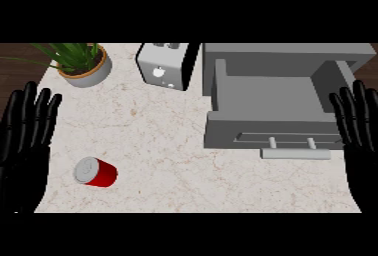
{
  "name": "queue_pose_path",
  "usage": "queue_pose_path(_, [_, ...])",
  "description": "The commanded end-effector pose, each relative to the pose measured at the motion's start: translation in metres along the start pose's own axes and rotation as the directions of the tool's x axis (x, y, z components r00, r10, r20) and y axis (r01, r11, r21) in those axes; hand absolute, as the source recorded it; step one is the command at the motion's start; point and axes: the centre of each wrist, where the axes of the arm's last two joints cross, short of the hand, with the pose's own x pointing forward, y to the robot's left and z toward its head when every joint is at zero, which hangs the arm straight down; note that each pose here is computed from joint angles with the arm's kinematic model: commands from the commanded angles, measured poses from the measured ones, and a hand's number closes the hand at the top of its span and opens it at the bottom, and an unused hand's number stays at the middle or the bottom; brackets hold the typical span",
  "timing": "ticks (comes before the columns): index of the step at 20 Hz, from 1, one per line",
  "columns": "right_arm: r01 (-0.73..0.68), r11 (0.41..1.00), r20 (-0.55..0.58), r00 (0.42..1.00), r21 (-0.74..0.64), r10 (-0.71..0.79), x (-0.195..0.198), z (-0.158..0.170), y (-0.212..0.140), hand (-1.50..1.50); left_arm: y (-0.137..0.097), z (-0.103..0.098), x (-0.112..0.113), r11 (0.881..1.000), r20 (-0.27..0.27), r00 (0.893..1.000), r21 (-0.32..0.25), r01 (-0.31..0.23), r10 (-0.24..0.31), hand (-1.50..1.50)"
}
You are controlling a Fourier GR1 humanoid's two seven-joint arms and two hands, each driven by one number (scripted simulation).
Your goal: Pick up the can, place it into the drawer and close the drawer
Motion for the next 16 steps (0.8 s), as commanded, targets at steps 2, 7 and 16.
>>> queue_pose_path(2, [0.019,1.0,-0.005,1.0,0.021,-0.019,-0.01,0.022,-0.004,-1.5,0.024,0.018,0.002,0.99,-0.006,0.997,-0.118,-0.083,0.082,-1.5])
queue_pose_path(7, [-0.029,0.979,-0.286,0.958,-0.202,-0.031,-0.027,0.028,-0.015,-1.5,0.044,0.043,-0.011,0.953,-0.307,0.952,-0.287,-0.101,0.008,-1.5])
queue_pose_path(16, [-0.064,0.969,-0.307,0.952,-0.24,-0.013,-0.011,0.035,-0.043,-1.5,0.12,0.058,0.039,0.932,-0.348,0.938,-0.338,-0.13,0.005,-1.5])
